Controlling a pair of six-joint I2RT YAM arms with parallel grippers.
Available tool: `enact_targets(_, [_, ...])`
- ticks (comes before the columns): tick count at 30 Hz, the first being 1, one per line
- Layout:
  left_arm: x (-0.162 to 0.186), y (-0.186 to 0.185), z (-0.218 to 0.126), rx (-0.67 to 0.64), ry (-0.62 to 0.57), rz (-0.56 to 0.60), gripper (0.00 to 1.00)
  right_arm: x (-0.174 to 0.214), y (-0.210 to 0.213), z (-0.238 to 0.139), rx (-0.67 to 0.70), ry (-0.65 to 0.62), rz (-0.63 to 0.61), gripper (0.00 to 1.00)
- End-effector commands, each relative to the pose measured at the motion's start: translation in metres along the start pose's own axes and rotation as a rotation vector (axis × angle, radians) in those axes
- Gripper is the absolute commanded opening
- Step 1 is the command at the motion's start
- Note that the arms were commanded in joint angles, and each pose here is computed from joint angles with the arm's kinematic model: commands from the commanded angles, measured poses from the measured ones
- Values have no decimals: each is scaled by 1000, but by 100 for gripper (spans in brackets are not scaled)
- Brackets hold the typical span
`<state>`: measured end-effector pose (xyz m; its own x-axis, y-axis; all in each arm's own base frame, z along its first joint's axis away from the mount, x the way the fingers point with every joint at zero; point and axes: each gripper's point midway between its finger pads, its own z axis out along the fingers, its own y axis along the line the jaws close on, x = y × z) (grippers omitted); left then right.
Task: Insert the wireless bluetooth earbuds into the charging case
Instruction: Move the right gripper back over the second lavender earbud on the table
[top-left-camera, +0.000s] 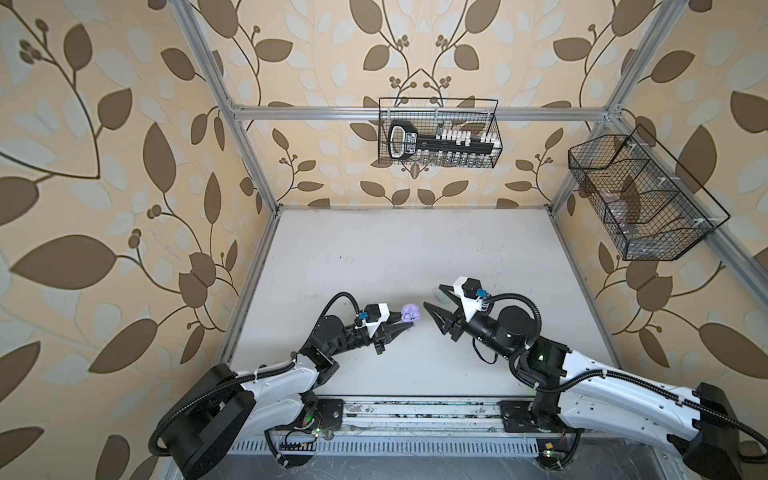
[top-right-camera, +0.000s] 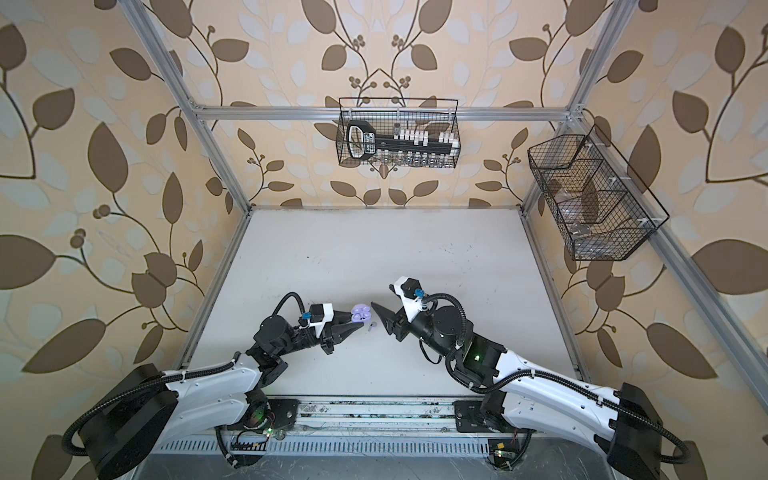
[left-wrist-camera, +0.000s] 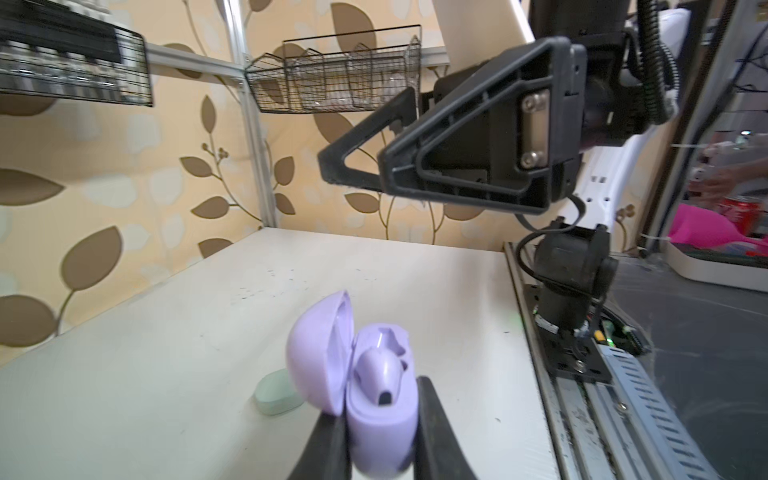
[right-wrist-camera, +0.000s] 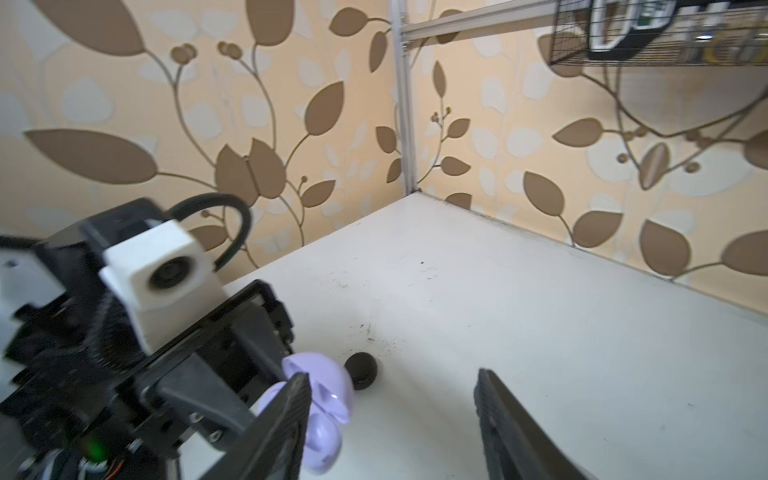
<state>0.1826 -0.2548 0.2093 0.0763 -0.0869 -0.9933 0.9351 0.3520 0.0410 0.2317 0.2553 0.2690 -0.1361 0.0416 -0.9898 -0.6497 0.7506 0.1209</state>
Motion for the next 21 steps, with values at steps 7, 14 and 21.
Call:
enact_targets(7, [-29,35,-22,-275,-93,86,0,58,-79,22,294,204,261,65])
enact_targets(14, [-29,49,-34,-385,-82,86,0,113,-77,55,321,452,258,64])
enact_targets(21, [-32,60,-46,-472,-105,75,0,142,-78,52,483,669,332,77])
